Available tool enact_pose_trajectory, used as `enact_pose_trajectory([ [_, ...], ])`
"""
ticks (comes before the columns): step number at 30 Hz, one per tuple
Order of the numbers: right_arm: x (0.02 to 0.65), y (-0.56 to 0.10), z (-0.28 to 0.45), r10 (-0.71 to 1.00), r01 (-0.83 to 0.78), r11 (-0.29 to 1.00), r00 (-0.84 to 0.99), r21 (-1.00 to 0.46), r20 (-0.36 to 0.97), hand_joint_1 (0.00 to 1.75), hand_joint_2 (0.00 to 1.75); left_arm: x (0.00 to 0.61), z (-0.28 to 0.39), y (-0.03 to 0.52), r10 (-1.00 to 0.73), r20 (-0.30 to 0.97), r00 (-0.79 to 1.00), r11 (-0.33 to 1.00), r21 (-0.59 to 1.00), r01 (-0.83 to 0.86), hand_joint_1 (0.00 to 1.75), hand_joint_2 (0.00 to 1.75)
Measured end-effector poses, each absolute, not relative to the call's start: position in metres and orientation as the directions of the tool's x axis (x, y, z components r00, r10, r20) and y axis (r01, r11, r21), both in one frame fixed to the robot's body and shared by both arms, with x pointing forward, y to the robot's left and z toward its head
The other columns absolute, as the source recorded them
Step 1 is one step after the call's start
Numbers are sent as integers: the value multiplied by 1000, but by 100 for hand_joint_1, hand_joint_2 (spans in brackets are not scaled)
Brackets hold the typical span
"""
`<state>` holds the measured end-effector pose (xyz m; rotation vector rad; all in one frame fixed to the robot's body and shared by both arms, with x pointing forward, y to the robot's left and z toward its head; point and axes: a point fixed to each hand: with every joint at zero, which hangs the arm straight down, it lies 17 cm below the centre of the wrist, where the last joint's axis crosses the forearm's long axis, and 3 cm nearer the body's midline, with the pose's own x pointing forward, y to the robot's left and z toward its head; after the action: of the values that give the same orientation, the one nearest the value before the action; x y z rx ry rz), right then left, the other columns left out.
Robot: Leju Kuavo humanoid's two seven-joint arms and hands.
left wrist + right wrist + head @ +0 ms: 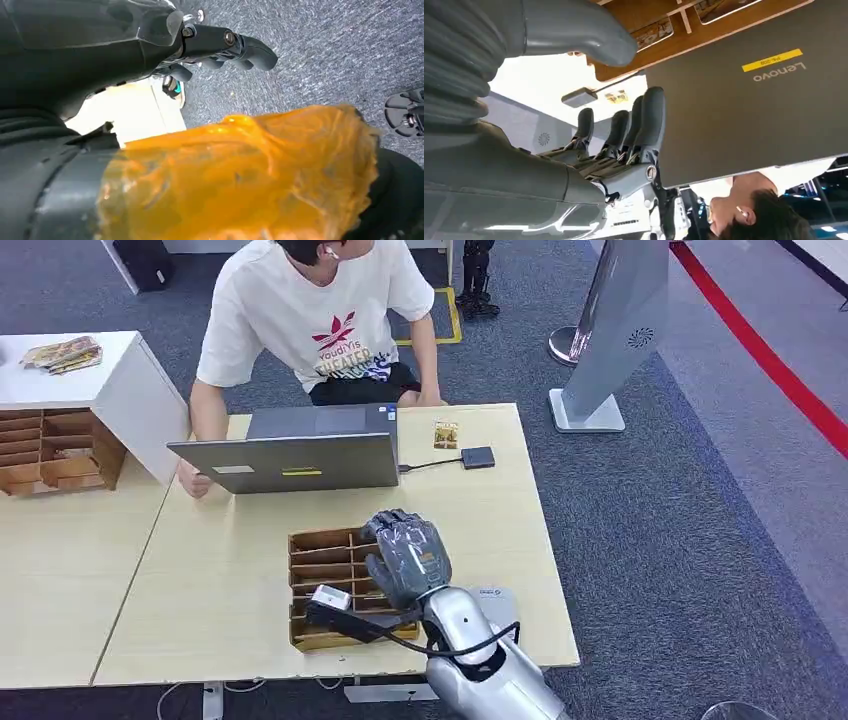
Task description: Pass the card to the sensor for recognition and then transmit it.
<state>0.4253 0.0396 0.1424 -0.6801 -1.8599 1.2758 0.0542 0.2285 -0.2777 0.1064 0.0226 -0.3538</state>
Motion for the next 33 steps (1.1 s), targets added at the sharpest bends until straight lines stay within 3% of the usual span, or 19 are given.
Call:
enact_pose_trajectory([
  [7,434,36,136,789,0,338,-545,-941,283,91,175,56,-277,226,-352,-37,935,930,98,354,0,0],
  [8,435,35,135,792,-1,335,-541,-942,283,99,175,57,-277,226,-353,-37,935,930,98,355,0,0],
  [33,454,21,115,829,-28,297,-488,-954,272,93,175,63,-276,225,-357,-29,934,929,98,358,0,0],
])
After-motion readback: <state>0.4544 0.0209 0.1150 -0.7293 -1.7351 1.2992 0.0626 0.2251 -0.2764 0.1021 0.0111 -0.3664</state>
